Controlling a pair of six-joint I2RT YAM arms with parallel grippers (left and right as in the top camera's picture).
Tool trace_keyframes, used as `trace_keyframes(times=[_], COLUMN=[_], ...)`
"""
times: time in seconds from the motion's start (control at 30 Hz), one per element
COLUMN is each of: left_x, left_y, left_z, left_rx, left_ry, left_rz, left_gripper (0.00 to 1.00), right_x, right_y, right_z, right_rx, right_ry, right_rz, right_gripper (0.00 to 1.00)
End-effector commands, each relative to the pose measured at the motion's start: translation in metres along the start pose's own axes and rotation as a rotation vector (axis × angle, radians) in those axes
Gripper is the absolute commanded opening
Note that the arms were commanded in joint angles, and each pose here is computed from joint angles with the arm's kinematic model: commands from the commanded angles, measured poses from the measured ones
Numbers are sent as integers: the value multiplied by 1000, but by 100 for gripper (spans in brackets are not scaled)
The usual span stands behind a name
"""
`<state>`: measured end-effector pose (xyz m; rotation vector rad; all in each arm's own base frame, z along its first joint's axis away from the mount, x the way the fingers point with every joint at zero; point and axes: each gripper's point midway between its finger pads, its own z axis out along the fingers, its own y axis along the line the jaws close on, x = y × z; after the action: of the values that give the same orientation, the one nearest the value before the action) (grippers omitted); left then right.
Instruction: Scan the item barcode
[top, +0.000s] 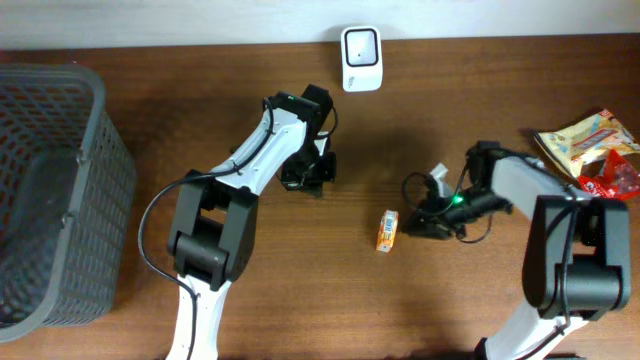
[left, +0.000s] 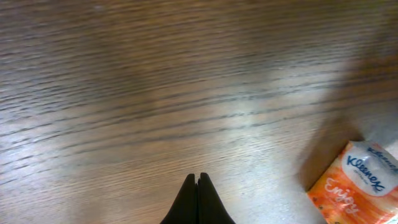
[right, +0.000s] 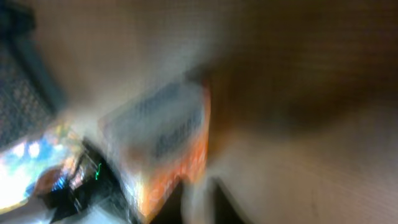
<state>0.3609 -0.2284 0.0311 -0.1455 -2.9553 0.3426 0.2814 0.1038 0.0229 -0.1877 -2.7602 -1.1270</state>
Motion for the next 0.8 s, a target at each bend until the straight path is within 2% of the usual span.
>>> trace_keyframes(times=[0.0, 0.13, 0.2, 0.3, 0.57, 0.67, 0.77], left_x=[-1, 4, 2, -3, -4, -4, -4], left_y=[18, 32, 41, 63, 84, 84, 84], left_z=[-9, -15, -19, -23, -29, -29, -29], left_rx=[-13, -19, -19, -67, -61, -61, -61], left_ry=[13, 47, 46, 34, 42, 42, 42], left_rz=[3, 27, 7, -29, -84, -84, -84], left_gripper=[0, 0, 0, 0, 0, 0, 2], right_x=[1, 0, 4, -6, 18, 39, 84], right_y=[15, 39, 51, 78, 110, 128, 116], right_z=[36, 62, 48, 30, 84, 92, 109], right_rx=[56, 98, 122, 102, 216, 140, 317], right_ry=[7, 5, 49, 52, 71, 151, 244], right_rz=[97, 53, 66, -20, -104, -107, -131], right_gripper=[4, 5, 4, 4, 4, 4, 4])
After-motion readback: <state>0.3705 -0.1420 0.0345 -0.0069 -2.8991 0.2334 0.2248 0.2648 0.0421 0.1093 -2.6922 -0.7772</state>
